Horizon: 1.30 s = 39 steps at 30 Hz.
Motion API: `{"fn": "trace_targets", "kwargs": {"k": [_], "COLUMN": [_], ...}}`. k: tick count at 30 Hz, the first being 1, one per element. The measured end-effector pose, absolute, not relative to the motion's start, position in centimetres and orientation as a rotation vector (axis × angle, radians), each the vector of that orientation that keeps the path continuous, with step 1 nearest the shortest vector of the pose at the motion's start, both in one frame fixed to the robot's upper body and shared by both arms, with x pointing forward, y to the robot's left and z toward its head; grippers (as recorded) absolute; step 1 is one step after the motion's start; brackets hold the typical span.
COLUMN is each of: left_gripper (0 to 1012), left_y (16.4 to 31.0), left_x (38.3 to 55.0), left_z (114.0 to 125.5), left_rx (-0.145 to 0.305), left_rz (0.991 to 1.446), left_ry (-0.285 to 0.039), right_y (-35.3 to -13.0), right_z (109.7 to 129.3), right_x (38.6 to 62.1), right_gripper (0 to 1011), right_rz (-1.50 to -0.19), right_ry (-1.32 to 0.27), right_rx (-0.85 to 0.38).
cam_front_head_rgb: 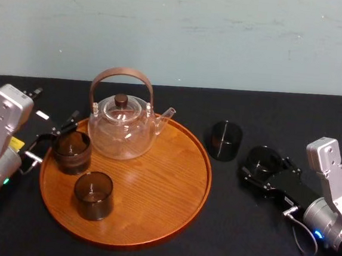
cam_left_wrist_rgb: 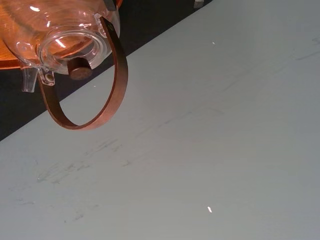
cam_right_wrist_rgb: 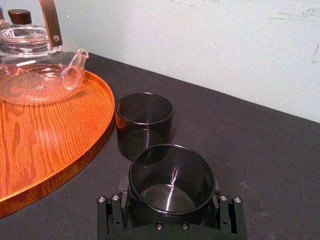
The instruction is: Pick up the glass from the table and place it on the tray.
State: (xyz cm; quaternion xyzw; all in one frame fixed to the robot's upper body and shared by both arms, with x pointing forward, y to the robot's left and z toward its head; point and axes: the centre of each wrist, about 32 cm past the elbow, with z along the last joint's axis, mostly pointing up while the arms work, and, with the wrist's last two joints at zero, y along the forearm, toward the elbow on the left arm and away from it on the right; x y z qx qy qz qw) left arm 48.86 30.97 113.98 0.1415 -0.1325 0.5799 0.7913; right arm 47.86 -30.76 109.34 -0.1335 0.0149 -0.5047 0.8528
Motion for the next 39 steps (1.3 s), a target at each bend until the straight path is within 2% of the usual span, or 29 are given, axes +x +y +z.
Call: {"fn": "trace_targets", "kwargs": {"k": [3,20,30,39], "left_gripper": [1001,1001,1001,1001], "left_y": [31.0,31.0,31.0,31.0], "left_x": [48.9,48.9,48.9,48.9], "left_z": [114.0,114.0,114.0,114.0], "left_rx": [0.304,0.304,0.304,0.305], "left_rz": [1.248,1.248,1.248,1.248], "left_ry": [-0.285,-0.285,-0.285,-0.285], "right_y": [-30.8,-30.9,-30.7,-29.0], "right_z": [109.4,109.5,111.4,112.7], "right_x": [47.8,47.6,46.9,46.4], "right_gripper": [909,909,908,908], "right_rz": [-1.062,-1.061,-1.040,-0.951], "right_ry": [0.031,0.026,-0.045,-0.096], "right_rx": [-0.281,-0.272,-0.236,-0.200]}}
